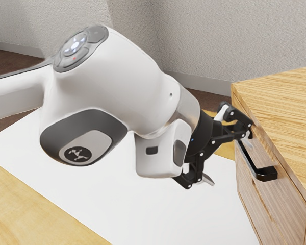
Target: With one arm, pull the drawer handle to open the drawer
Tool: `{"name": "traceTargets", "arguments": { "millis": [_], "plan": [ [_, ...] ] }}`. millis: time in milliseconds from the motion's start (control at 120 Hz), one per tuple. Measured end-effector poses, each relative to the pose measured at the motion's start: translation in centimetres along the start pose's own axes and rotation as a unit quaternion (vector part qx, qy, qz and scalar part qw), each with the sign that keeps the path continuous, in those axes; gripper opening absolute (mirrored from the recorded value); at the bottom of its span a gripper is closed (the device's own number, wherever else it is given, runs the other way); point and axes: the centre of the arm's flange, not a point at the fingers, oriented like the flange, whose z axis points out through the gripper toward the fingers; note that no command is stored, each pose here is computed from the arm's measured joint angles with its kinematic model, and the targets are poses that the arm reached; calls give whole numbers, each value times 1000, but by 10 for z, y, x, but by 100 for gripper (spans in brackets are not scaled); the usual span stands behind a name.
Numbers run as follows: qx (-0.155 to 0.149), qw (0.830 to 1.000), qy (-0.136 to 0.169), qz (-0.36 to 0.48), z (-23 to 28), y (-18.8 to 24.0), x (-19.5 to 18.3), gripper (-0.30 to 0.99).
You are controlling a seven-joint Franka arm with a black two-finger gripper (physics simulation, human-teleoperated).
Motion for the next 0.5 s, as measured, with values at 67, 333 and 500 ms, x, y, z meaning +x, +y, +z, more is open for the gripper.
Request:
{"name": "traceTargets", "arguments": {
  "millis": [67, 333, 500],
  "plan": [
    [-1, 1000, -5, -1, 6, 0, -4, 69],
    [-1, 1000, -4, 6, 13, 3, 5, 69],
    [-7, 1000, -5, 2, 20, 8, 3, 70]
  ]
}}
